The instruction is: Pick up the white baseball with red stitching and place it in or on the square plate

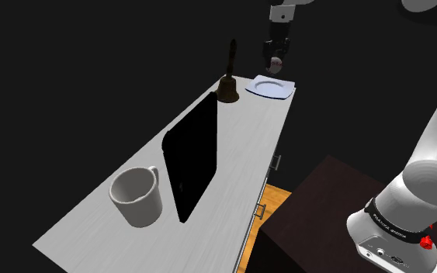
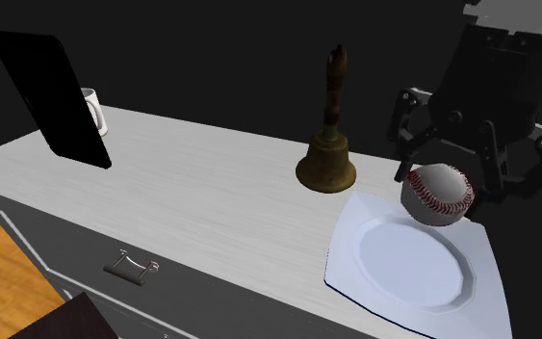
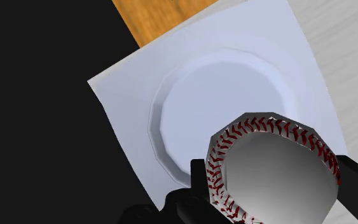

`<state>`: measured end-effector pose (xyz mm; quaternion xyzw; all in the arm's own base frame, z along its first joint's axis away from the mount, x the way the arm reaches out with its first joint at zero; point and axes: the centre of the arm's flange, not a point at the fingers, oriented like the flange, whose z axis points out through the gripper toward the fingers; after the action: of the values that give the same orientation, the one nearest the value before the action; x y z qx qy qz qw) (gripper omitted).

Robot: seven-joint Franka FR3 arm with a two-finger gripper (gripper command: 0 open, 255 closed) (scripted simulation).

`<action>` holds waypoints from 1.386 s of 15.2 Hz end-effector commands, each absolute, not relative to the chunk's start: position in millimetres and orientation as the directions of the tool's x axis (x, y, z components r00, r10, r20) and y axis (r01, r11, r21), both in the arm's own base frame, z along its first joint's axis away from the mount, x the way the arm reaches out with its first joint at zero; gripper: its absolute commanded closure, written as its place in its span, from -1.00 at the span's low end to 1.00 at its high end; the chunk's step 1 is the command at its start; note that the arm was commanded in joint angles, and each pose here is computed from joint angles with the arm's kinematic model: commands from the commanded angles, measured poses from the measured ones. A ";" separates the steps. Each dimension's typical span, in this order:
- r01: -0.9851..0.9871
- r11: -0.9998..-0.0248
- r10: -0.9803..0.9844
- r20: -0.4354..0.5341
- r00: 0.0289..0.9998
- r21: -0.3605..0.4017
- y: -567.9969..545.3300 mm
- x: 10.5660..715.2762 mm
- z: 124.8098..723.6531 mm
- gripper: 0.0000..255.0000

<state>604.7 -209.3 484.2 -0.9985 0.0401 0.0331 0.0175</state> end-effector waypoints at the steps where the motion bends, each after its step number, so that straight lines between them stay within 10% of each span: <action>1: -0.080 -0.996 -0.078 -0.067 0.995 -0.032 -210.5 603.9 474.4 1.00; 19: -0.080 -0.996 -0.078 -0.067 0.995 -0.032 -210.5 603.9 421.0 1.00; 20: -0.080 -0.996 -0.078 -0.067 0.995 -0.032 -210.5 603.9 421.0 -1.00; 21: -0.080 -0.996 -0.078 -0.067 0.995 -0.032 -210.5 603.9 421.0 -1.00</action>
<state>603.9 -210.5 420.9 -0.9985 0.0397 0.0330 0.0175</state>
